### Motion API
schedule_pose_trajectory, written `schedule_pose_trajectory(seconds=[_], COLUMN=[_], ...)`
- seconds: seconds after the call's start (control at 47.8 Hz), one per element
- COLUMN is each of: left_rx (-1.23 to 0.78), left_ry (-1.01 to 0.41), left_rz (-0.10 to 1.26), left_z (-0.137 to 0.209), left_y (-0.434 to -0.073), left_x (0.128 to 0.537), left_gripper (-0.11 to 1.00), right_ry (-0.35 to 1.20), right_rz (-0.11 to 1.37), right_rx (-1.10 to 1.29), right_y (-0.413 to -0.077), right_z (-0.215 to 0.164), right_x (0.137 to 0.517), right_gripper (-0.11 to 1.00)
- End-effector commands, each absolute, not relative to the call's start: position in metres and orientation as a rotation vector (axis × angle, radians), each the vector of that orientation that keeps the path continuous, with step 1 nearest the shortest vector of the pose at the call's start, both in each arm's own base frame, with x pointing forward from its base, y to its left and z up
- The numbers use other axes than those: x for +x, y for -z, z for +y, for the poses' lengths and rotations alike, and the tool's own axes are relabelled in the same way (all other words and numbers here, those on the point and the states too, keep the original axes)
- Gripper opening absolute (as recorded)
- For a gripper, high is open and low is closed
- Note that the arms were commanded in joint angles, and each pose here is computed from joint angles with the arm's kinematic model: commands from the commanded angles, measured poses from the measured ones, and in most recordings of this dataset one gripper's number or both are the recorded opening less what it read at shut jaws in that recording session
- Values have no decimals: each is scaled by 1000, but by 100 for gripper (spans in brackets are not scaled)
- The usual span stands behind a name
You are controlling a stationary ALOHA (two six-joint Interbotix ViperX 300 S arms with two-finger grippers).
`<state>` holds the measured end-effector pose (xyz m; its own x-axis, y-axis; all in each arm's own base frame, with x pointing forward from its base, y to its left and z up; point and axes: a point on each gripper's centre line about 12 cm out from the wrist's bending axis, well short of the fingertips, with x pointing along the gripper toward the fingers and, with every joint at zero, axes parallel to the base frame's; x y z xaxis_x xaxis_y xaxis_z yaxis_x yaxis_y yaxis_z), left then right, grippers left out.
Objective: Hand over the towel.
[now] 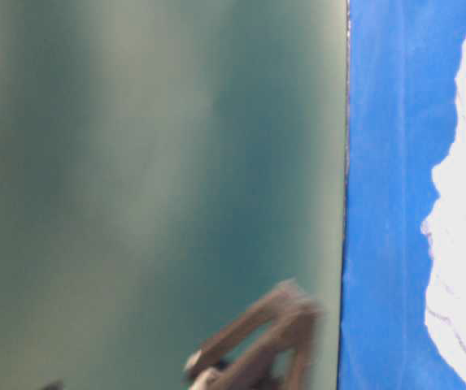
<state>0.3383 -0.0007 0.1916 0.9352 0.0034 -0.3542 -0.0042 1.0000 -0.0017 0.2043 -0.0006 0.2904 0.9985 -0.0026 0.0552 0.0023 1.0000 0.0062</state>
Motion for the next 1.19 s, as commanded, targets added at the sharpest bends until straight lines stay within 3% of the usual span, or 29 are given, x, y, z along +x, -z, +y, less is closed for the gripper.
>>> schedule_pose_trajectory(seconds=[0.0, 0.418, 0.711, 0.794, 1.045, 1.087, 1.171], left_rx=[-3, -18, -14, -5, -12, -13, -14], left_ry=[1, -6, -5, -1, -12, -13, -10], left_rz=[387, 609, 641, 669, 660, 640, 572], left_z=[-2, -2, -2, -2, 2, 2, 1], left_y=[-187, -114, -106, -106, -124, -132, -158], left_x=[355, 378, 379, 379, 378, 378, 377], left_gripper=[90, 93, 91, 78, 11, 5, 4], right_ry=[1, 1, 1, 1, 1, 1, 2], right_rz=[-84, -78, -78, -77, -78, -77, -77], right_rx=[9, 11, 11, 11, 11, 11, 12], right_y=[-301, -300, -300, -300, -300, -300, -300], right_z=[0, 0, 0, 0, 0, 0, 0], right_x=[207, 207, 207, 207, 207, 207, 207], right_gripper=[0, 0, 0, 0, 0, 0, 0])
